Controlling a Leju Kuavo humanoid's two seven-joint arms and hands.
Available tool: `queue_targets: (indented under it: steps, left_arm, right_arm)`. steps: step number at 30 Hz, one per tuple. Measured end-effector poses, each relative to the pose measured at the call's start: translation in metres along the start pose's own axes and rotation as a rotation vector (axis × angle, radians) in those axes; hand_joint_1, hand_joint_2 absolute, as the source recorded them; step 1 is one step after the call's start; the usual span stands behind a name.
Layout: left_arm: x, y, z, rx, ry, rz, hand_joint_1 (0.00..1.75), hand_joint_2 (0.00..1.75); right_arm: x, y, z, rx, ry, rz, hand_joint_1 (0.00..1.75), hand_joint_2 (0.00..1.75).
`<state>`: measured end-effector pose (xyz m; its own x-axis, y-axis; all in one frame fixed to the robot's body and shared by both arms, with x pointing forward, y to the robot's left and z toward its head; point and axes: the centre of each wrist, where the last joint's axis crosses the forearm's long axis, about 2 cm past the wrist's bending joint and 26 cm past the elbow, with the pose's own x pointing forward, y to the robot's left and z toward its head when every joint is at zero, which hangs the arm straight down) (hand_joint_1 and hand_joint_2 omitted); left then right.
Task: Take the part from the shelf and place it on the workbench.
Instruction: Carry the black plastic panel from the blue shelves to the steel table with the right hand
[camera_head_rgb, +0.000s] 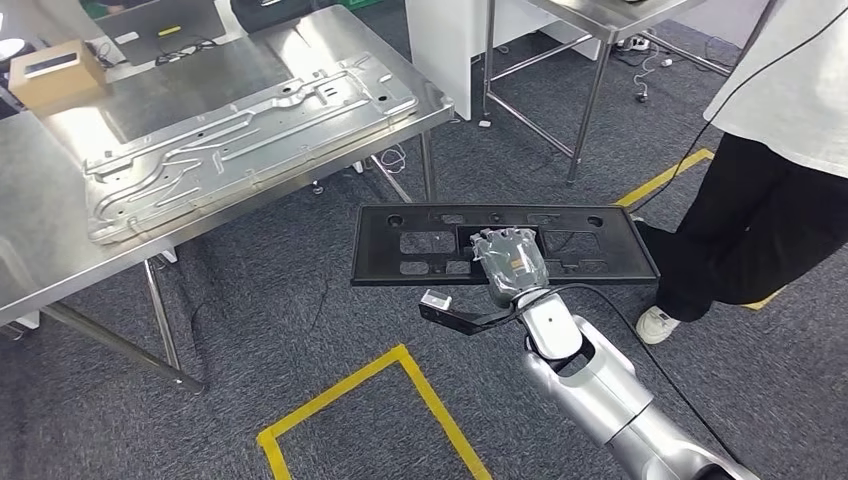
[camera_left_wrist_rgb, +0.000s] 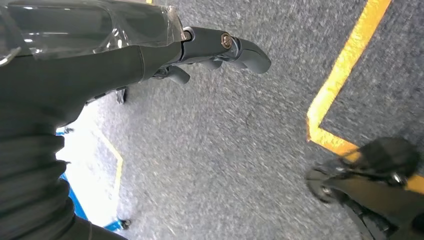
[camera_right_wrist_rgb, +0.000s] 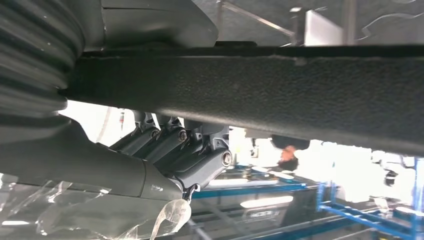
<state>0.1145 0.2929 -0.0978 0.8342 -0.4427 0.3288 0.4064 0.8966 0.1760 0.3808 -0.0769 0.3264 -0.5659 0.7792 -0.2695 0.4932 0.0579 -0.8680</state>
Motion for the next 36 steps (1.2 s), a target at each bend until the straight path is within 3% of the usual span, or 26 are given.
queue_targets:
  steps: [9,36]
  left_arm:
    - [0.0037,0.0087,-0.0010,0.014,-0.001,-0.007,0.00,1.75]
    - [-0.0007,0.0013,0.0000,-0.001,0.024,-0.037,0.00,1.75]
  right_arm:
    - [0.0012,-0.0027,-0.0023,-0.006,-0.002,-0.003,1.75,1.75]
    - [0.0012,0.0010,0.0007,0.030,-0.011,-0.046,1.75,1.75]
